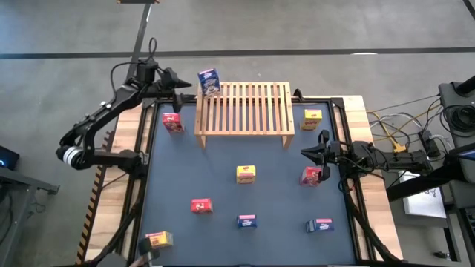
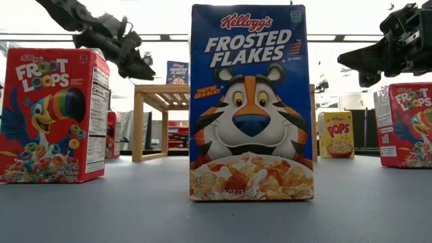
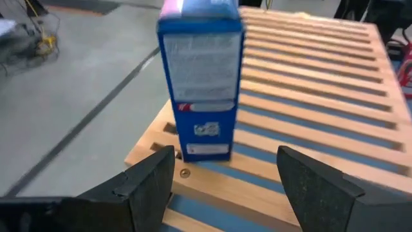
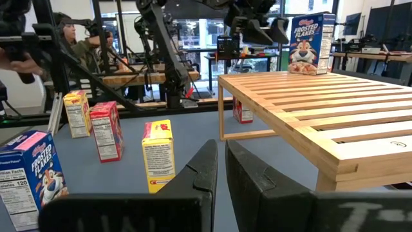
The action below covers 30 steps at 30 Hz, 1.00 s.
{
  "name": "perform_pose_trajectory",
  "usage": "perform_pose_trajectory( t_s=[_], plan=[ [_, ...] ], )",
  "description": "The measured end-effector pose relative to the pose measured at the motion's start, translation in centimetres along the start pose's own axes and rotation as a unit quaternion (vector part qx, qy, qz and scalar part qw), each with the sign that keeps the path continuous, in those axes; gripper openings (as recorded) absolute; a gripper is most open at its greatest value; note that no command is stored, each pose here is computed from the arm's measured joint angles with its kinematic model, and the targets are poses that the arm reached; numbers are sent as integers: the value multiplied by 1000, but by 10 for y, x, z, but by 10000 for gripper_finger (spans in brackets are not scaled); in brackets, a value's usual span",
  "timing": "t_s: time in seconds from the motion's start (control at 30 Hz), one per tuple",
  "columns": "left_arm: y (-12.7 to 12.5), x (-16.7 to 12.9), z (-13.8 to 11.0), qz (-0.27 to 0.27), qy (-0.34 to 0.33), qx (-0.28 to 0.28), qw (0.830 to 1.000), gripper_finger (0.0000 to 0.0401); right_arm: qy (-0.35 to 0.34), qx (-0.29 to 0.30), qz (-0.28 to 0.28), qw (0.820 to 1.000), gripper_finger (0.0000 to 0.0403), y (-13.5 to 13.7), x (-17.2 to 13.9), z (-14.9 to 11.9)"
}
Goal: Stack cereal on shelf
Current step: Put the top blue cereal box on the shelf
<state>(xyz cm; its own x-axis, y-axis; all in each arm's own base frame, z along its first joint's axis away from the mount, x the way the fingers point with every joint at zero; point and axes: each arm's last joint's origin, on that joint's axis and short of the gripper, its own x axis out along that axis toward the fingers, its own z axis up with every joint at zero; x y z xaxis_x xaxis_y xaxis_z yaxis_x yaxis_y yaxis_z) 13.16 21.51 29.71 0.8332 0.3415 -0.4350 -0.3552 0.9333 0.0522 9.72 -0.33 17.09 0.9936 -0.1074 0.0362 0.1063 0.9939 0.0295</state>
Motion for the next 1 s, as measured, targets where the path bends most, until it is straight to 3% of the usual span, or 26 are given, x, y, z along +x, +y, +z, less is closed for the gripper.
perform_pose_trajectory(
  t_s=[0.33, 0.57, 1.0],
  plan=[
    [-14, 1, -4, -55, -14, -18, 998, 257, 0, 0, 0, 1000, 22, 0, 0, 0],
    [-4, 21, -13, 0, 16, -20, 1000, 257, 0, 0, 0, 1000, 22, 0, 0, 0],
    [15, 58, -22, -15, -17, -43, 999, 257, 0, 0, 0, 1000, 22, 0, 0, 0]
  ],
)
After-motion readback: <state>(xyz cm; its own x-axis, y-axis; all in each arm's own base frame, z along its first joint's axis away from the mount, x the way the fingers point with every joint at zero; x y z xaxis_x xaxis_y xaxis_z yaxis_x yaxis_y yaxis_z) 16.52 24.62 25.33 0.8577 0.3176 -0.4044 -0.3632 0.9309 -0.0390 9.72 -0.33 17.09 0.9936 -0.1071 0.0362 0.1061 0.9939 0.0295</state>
